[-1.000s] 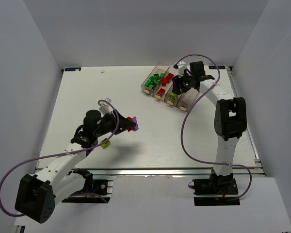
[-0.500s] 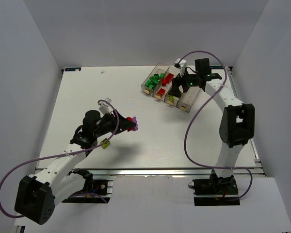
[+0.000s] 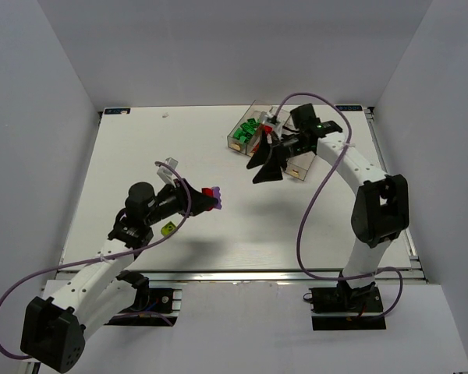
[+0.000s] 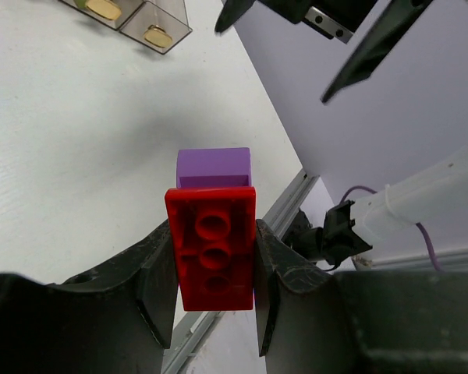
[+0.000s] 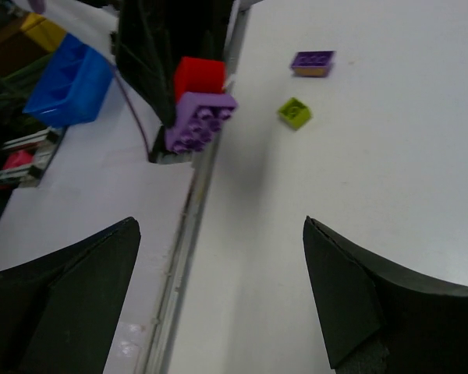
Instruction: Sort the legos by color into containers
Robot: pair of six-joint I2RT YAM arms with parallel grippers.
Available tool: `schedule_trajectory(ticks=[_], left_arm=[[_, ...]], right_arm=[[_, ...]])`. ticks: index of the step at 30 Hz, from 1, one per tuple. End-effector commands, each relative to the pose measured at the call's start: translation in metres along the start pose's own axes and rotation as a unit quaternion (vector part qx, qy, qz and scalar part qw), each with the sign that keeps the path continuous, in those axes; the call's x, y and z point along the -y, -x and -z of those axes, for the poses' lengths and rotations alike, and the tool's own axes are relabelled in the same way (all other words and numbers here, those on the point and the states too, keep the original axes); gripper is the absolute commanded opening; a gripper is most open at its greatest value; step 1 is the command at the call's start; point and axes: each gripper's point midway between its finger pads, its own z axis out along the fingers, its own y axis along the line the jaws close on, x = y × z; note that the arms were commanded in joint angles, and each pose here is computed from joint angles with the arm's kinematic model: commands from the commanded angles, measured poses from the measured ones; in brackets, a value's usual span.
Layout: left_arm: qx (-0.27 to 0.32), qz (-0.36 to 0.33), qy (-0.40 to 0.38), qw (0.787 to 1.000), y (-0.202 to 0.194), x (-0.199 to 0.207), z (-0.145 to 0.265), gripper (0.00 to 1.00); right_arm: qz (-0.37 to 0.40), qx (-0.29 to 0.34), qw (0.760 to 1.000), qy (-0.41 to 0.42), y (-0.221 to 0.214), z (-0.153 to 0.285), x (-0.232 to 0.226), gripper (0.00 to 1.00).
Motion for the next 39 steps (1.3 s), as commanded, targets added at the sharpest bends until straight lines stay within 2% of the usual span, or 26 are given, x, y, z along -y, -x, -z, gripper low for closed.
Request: schedule_trajectory(ticks=[1, 2, 5, 6, 7, 10, 14, 18, 35, 37, 38, 39], left_arm=[[-0.003, -0.054, -0.051, 0.997, -0.001, 0.016, 0.004, 0.05], [-0.003, -0.062, -0.055, 0.997, -0.001, 0.018, 0.004, 0.06], [0.001, -0.089, -0.061, 0.994, -0.001, 0.021, 0.005, 0.06], [0.001, -0.097, -0.062, 0.993, -0.001, 0.020, 0.005, 0.07], [0.003, -0.100, -0.064, 0.993, 0.000, 0.022, 0.006, 0.07], [0.003, -0.104, -0.067, 0.992, 0.000, 0.023, 0.005, 0.07], [0.010, -0.107, -0.072, 0.992, 0.002, 0.028, 0.005, 0.07], [0.013, -0.104, -0.077, 0.992, 0.003, 0.031, 0.004, 0.07], [0.017, -0.096, -0.082, 0.992, 0.001, 0.031, 0.001, 0.07], [0.018, -0.097, -0.082, 0.992, 0.001, 0.031, 0.001, 0.07], [0.017, -0.095, -0.082, 0.992, 0.001, 0.030, -0.001, 0.07], [0.017, -0.095, -0.082, 0.992, 0.001, 0.030, -0.001, 0.07]], right_arm=[[-0.017, -0.001, 0.998, 0.067, 0.013, -0.022, -0.045, 0.89], [-0.039, -0.011, 0.996, 0.075, 0.012, -0.031, -0.051, 0.89], [-0.025, -0.023, 0.996, 0.079, 0.013, -0.049, -0.055, 0.89], [-0.044, -0.028, 0.996, 0.076, 0.013, -0.052, -0.057, 0.89], [-0.026, -0.028, 0.997, 0.070, 0.017, -0.056, -0.055, 0.90], [-0.055, -0.032, 0.995, 0.081, 0.014, -0.066, -0.057, 0.89], [-0.049, -0.034, 0.994, 0.095, 0.015, -0.075, -0.060, 0.89], [-0.038, -0.035, 0.994, 0.100, 0.018, -0.082, -0.062, 0.80], [-0.033, -0.041, 0.990, 0.130, 0.017, -0.103, -0.067, 0.63], [-0.034, -0.042, 0.989, 0.135, 0.017, -0.104, -0.070, 0.57], [-0.037, -0.041, 0.988, 0.143, 0.015, -0.105, -0.072, 0.47], [-0.037, -0.041, 0.988, 0.144, 0.015, -0.105, -0.072, 0.47]])
